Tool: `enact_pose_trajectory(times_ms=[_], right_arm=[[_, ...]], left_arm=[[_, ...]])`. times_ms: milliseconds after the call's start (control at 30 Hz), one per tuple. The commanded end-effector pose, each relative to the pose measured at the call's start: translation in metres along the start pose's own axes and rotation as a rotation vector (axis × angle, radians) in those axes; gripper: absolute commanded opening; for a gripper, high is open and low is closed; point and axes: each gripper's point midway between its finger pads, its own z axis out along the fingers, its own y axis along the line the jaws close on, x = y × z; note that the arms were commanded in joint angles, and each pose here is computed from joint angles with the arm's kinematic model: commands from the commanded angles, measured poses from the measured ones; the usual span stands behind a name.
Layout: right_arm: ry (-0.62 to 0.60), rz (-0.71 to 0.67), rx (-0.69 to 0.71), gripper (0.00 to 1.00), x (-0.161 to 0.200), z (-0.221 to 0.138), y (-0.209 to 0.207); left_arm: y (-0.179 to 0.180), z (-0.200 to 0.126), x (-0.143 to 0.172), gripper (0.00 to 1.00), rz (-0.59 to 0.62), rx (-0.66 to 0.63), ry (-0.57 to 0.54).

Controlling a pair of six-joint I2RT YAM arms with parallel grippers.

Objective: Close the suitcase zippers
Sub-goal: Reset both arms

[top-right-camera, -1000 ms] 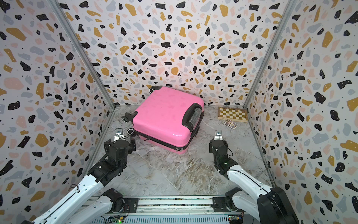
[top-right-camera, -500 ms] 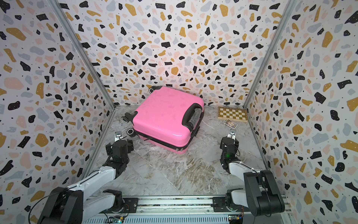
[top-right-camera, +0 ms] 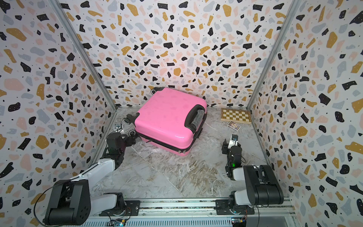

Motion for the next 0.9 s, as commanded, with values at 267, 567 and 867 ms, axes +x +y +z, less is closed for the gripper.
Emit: enact_pose_trajectory(times_ms=[267, 567, 867], right_arm=[[-0.085, -0.03, 0.006, 1.0, -0.019, 0.0, 0.006], [-0.083, -0.029, 0.003, 1.0, -0.018, 0.0, 0.006], [-0.088, -0.026, -0.006, 1.0, -0.019, -0.001, 0.006]], left_arm=[[-0.026, 0.003, 0.043, 1.0, -0.023, 0.169, -0.085], [-0.022, 0.008, 0.041, 1.0, -0.036, 0.14, -0.089], [-0.022, 0.008, 0.041, 1.0, -0.036, 0.14, -0.089]])
